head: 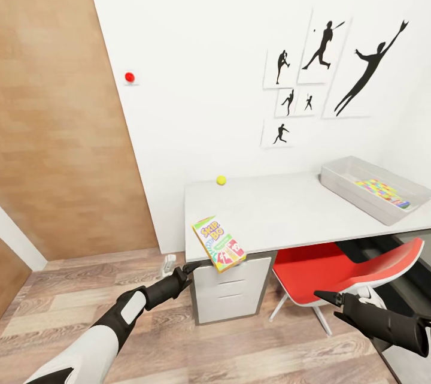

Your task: Put all the toys in the child's room - the three board games (two on the bed and one on the table), the two jigsaw puzzles on the table, and the tennis ball on the table - inside the toy box on the table in the child's room.

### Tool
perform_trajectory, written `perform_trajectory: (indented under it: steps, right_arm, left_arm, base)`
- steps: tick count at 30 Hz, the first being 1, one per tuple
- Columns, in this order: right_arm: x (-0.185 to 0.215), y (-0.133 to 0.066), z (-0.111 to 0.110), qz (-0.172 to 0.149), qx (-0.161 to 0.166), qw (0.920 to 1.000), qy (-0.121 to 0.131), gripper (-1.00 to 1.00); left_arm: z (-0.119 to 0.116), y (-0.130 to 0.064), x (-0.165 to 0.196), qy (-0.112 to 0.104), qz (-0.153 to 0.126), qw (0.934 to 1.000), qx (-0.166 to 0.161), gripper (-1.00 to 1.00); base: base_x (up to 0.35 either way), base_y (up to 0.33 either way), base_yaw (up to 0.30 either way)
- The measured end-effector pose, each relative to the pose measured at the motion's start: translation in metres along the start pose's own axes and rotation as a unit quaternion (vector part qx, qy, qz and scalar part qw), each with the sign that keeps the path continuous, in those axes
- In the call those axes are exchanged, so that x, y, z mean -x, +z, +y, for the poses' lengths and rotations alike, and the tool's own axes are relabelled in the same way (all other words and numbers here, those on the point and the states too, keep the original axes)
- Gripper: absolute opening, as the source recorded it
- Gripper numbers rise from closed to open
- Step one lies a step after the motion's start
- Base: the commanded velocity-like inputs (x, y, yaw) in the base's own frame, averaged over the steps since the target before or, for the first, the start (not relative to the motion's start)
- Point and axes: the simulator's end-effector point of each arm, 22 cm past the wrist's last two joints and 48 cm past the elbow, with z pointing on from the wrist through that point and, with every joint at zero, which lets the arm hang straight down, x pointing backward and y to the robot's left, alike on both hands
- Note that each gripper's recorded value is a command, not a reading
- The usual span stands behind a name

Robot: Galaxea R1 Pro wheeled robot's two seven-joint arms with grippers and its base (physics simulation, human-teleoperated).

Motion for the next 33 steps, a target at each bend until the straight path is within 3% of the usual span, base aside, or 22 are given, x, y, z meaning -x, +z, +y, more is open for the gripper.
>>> perform_trajectory:
  steps: [33]
  right_arm:
    - [0.001,0.025,-0.018,0.0,0.0,1.0,0.0,1.0]
  left_arm:
    - [0.023,0.019,0.002,0.001,0.002,1.0,-0.003,1.0]
  base:
    - [0.0,0.0,0.0]
